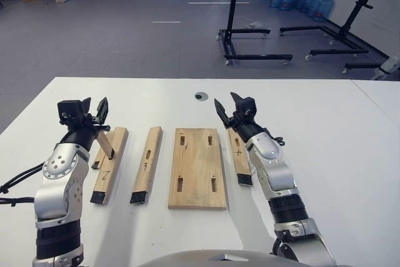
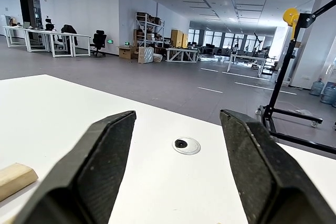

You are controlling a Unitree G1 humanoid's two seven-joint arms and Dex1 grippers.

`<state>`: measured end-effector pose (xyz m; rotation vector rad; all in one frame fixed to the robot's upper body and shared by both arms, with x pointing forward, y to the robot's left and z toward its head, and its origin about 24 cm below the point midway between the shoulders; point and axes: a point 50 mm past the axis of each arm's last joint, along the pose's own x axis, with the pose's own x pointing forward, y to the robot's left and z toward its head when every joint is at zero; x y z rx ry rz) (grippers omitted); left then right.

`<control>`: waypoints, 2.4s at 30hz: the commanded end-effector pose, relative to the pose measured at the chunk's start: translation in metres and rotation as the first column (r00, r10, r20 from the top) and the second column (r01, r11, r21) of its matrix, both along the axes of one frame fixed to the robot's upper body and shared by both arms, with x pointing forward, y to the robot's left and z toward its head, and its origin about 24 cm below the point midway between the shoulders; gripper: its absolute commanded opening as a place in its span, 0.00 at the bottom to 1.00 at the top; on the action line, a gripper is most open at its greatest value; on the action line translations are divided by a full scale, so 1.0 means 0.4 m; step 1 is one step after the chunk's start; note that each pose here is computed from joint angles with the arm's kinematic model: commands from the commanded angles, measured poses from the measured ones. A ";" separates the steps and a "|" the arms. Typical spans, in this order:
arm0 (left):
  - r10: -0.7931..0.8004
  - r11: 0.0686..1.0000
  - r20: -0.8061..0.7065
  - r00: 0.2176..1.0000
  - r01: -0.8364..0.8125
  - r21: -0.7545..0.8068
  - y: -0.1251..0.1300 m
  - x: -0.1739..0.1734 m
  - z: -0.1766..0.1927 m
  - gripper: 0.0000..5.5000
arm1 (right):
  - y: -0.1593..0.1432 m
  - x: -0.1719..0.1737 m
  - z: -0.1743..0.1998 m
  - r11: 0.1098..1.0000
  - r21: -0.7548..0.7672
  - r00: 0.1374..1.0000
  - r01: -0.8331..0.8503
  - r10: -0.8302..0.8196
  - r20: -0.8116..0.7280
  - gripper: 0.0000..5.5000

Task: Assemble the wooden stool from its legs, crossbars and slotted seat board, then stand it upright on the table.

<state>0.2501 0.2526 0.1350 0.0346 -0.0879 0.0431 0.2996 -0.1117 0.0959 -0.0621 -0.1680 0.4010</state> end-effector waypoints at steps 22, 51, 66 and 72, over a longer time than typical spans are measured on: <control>-0.034 0.999 -0.373 0.927 0.045 0.021 -0.008 -0.264 -0.230 0.66 | -0.027 -0.057 -0.043 0.997 -0.015 0.995 0.071 -0.072 -0.072 0.53; -0.046 0.999 -0.635 0.771 0.039 -0.026 -0.042 -0.226 -0.252 0.42 | -0.015 -0.050 -0.031 0.998 -0.026 0.996 0.066 -0.067 -0.058 0.53; -0.092 0.996 -0.313 0.945 0.090 -0.021 -0.083 -0.122 -0.116 0.37 | -0.020 -0.032 -0.023 0.997 -0.032 0.997 0.069 -0.071 -0.039 0.53; -0.258 0.955 0.013 0.966 0.257 -0.151 -0.157 -0.029 -0.034 0.37 | -0.033 0.003 0.030 0.991 0.128 1.000 0.026 -0.025 -0.015 0.53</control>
